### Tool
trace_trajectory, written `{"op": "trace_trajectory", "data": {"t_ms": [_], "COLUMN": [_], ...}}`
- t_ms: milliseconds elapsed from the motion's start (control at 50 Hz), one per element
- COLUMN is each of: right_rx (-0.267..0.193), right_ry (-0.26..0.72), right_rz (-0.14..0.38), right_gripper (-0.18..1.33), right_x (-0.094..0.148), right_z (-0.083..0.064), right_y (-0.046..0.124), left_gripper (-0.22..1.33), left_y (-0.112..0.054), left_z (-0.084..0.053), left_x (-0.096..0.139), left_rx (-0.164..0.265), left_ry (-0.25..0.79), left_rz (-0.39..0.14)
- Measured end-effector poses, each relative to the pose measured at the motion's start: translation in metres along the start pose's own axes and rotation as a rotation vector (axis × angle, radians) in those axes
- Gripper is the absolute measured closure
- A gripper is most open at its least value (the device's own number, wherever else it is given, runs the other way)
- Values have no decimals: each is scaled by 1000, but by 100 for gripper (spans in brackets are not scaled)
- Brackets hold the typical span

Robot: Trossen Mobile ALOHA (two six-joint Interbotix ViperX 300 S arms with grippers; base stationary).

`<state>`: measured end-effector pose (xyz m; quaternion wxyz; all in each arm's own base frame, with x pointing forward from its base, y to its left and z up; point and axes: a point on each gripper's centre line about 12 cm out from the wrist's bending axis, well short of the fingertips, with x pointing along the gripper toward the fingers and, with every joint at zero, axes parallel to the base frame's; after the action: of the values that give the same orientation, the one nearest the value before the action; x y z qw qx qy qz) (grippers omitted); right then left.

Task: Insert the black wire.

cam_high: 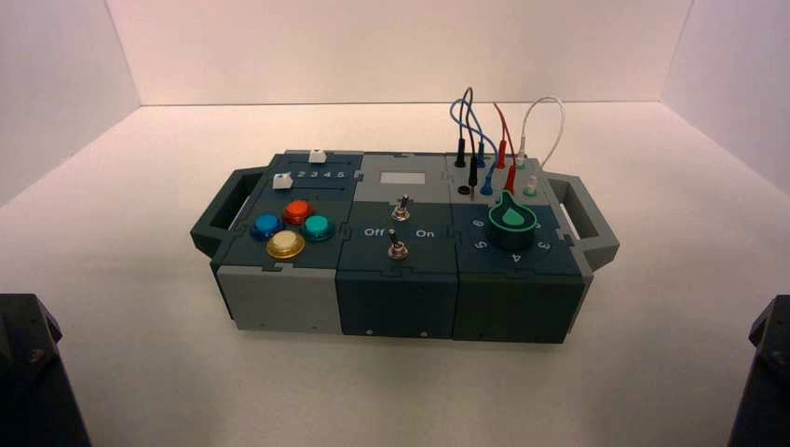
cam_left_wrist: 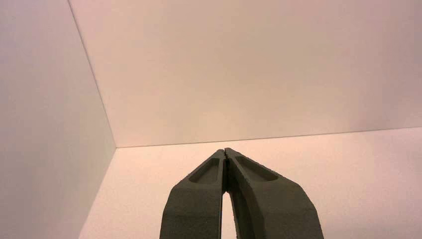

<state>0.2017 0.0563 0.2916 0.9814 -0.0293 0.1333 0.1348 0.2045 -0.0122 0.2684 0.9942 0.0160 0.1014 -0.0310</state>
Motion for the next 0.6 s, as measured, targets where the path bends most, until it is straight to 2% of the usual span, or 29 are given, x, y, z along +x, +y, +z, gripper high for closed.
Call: {"op": "trace_trajectory", "data": {"t_ms": [160, 240, 360, 500, 600], "right_rx": [17, 38, 58, 60, 60], "right_ry": [-69, -105, -159, -219, -221], "right_rz": [-62, -115, -163, -174, -175], "right_gripper": [129, 129, 129, 129, 129], "right_x": [-6, -11, -17, -21, -21], "right_z": [-3, -8, -9, -10, -12], "right_y": [-13, -23, -32, -33, -33], "left_gripper": [128, 128, 128, 128, 128], "left_y": [0, 0, 2, 7, 9], "left_z": [0, 2, 3, 6, 9], "left_x": [-1, -1, -1, -3, -5], "left_rx": [0, 2, 1, -4, -5], "left_ry": [-3, -11, -26, -50, -65], "left_rz": [0, 0, 10, 35, 46]}}
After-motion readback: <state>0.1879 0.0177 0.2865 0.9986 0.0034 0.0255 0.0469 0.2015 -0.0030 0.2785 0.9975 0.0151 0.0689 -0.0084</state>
